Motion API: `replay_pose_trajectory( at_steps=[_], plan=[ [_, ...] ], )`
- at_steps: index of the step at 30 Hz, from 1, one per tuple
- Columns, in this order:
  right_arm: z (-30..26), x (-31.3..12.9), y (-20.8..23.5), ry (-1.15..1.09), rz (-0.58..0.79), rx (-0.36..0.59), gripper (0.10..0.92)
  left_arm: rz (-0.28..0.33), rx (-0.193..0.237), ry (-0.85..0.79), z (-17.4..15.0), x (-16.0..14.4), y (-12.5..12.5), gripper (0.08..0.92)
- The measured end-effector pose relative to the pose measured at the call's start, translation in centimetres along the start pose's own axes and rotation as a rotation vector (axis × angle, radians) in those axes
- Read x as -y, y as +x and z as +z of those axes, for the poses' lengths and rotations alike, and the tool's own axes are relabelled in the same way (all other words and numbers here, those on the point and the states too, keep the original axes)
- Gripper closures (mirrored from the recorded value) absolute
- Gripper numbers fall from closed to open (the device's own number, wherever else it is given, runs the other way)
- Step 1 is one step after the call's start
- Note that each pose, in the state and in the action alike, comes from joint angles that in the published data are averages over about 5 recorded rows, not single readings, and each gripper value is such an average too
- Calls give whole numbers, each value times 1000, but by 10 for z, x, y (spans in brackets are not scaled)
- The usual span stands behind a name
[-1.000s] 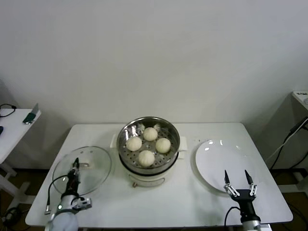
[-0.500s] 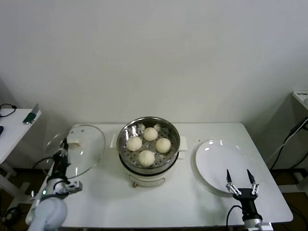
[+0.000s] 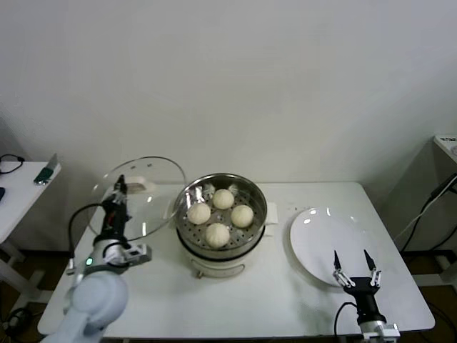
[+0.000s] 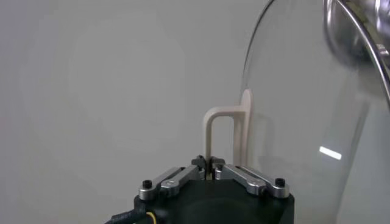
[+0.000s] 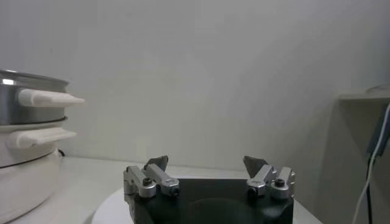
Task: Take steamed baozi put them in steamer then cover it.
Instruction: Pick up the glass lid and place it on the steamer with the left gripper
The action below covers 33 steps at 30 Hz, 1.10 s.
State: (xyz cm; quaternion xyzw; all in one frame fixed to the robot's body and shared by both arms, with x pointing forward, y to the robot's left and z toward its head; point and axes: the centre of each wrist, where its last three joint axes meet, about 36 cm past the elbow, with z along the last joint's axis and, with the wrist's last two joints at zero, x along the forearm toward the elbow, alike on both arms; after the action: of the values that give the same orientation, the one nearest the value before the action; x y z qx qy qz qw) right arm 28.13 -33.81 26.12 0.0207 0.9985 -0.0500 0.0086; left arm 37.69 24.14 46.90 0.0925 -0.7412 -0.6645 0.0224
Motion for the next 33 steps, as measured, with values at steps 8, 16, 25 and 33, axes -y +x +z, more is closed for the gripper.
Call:
replay_pose_trajectory(
  at_steps=[8, 16, 25, 33],
  plan=[
    [6, 3, 0, 3, 0, -2, 200, 36, 51, 19, -70, 7, 15, 864],
    [8, 9, 3, -1, 5, -2, 200, 66, 93, 40, -129, 23, 24, 864],
    [9, 12, 5, -4, 14, 2, 200, 93, 99, 37, -168, 43, 22, 864],
    [10, 12, 6, -9, 21, 8, 200, 97, 97, 14, -188, 63, 18, 864]
  ],
)
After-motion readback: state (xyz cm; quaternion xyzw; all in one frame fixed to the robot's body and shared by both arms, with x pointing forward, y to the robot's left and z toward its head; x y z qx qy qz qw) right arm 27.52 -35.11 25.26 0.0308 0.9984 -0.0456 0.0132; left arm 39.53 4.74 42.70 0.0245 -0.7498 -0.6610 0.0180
